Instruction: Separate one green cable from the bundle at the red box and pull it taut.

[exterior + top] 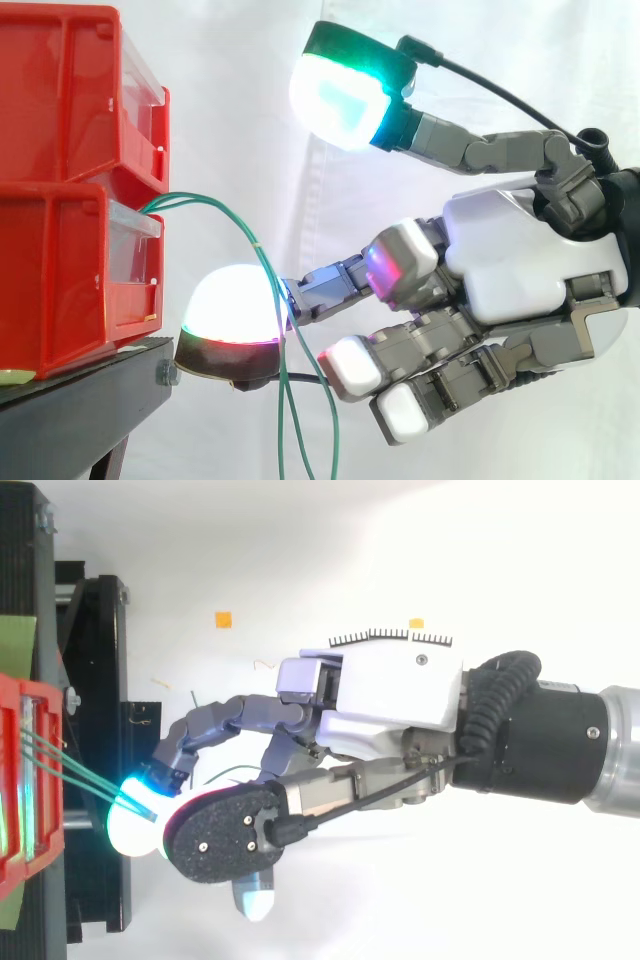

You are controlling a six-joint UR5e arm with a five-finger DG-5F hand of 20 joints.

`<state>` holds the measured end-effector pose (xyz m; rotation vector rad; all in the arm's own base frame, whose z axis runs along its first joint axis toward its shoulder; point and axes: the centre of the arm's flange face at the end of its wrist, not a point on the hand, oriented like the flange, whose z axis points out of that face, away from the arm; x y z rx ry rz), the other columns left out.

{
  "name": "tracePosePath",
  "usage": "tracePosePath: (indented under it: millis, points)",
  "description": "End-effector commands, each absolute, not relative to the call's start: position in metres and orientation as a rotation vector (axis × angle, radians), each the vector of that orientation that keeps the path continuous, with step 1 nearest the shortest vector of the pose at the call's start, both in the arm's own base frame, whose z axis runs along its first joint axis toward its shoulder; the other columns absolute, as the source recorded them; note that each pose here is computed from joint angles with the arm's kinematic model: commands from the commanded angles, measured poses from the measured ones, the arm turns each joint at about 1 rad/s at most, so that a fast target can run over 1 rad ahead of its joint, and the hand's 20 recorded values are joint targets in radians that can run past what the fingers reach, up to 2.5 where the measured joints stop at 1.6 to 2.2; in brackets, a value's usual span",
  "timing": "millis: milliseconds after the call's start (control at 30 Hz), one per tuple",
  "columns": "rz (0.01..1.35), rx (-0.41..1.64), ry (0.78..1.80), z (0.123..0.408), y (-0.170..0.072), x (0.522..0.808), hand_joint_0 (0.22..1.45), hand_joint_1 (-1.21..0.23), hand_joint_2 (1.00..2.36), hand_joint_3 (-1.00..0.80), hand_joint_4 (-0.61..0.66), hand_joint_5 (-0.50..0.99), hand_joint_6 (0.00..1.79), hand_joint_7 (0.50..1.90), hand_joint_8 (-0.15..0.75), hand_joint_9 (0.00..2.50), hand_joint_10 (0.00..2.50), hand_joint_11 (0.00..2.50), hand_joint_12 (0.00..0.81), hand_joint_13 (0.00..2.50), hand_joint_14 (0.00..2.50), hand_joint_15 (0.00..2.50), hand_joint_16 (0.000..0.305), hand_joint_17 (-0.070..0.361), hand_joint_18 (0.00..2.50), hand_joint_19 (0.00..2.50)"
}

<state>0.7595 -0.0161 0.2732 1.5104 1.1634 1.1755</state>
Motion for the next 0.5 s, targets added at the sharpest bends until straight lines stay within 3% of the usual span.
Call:
tracePosePath:
  millis: [0, 233, 467]
  points:
    - [1.177, 1.522, 1.162, 0.2729, -0.0162, 0.7587, 0.48, -0.47, 1.0, -0.5, 0.28, 0.04, 0.5, 0.83, 0.211, 1.4, 0.02, 0.51, 0.361, 1.01, 0.02, 0.48, 0.062, 0.139, 0.86, 0.53]
    - [1.177, 1.522, 1.162, 0.2729, -0.0162, 0.7587, 0.48, -0.5, 1.0, -0.5, 0.21, 0.08, 0.5, 0.92, 0.198, 1.59, 0.01, 0.5, 0.359, 1.14, 0.02, 0.49, 0.06, 0.136, 0.94, 0.53]
    - [1.173, 1.526, 1.166, 0.2725, -0.0163, 0.758, 0.49, -0.44, 1.0, -0.5, 0.17, 0.1, 0.5, 1.0, 0.194, 1.73, 0.01, 0.45, 0.345, 1.23, 0.02, 0.49, 0.059, 0.133, 0.99, 0.52]
